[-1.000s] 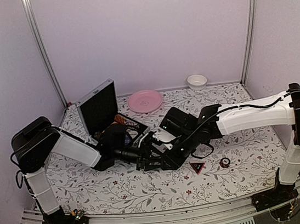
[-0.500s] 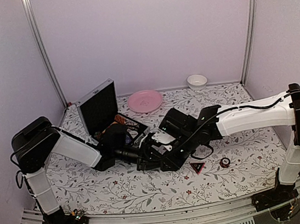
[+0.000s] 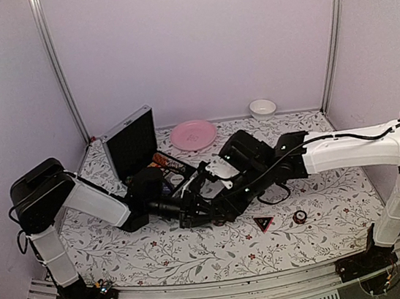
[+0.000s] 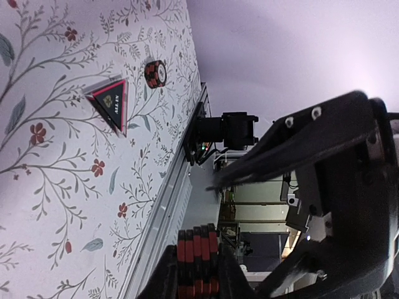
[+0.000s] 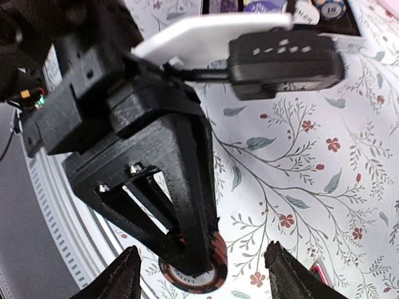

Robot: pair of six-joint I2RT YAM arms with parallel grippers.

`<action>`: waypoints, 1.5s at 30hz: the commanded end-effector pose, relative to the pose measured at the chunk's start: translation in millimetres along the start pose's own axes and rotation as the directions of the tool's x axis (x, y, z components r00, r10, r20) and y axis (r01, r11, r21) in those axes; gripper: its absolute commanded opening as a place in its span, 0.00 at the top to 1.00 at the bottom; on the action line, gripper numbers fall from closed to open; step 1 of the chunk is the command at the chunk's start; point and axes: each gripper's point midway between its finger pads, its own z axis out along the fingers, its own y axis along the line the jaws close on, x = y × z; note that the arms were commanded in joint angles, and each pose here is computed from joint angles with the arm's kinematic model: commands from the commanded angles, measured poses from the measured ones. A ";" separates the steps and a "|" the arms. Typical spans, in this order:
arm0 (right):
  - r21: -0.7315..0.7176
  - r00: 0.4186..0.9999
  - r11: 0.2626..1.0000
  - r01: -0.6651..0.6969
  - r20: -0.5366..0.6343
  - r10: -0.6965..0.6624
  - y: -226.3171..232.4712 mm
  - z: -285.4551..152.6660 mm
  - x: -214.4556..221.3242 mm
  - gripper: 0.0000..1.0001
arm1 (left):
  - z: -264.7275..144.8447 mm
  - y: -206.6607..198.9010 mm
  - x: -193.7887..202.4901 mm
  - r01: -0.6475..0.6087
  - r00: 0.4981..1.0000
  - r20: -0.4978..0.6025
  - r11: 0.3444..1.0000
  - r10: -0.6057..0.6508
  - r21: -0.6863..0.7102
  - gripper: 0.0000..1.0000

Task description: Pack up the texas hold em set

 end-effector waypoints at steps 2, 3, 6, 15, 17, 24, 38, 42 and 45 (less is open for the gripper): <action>-0.153 0.978 0.987 -0.045 0.197 0.075 1.9 -54.5 -44.2 0.30 | -24.8 -34.9 -18.2 -0.178 0.977 0.127 0.982 0.169 0.064 1.00; -0.193 0.971 0.980 -0.054 0.217 0.096 1.7 -60.9 -47.9 0.30 | -28.6 -39.9 -20.5 -0.208 0.970 0.146 0.976 0.197 0.067 1.00; -0.325 0.953 0.944 -0.063 0.262 0.153 4.4 -78.6 -52.4 0.33 | -42.1 -59.6 -26.3 -0.323 0.930 0.211 0.944 0.302 0.072 1.00; -0.632 0.930 0.774 0.037 0.304 0.205 39.2 -117.4 -60.0 0.40 | -68.1 -117.4 -20.3 -0.580 0.786 0.303 0.812 0.540 0.058 1.00; -0.653 0.931 0.756 0.046 0.302 0.205 42.9 -117.7 -60.4 0.42 | -68.2 -121.7 -17.1 -0.595 0.779 0.298 0.800 0.552 0.074 1.00; -0.674 0.939 0.736 0.063 0.290 0.186 56.7 -108.2 -65.1 0.44 | -68.9 -132.7 -11.1 -0.625 0.762 0.299 0.774 0.575 0.104 1.00; -0.671 0.941 0.740 0.053 0.282 0.188 56.9 -92.4 -66.7 0.48 | -68.0 -140.7 -5.4 -0.635 0.758 0.291 0.762 0.583 0.128 1.00; -0.682 0.942 0.728 0.066 0.283 0.180 60.2 -91.8 -68.4 0.56 | -66.1 -140.5 -4.2 -0.635 0.761 0.284 0.761 0.584 0.134 1.00; -0.691 0.945 0.720 0.065 0.274 0.178 62.1 -89.0 -67.6 0.60 | -65.2 -141.8 -3.6 -0.637 0.759 0.283 0.759 0.586 0.138 1.00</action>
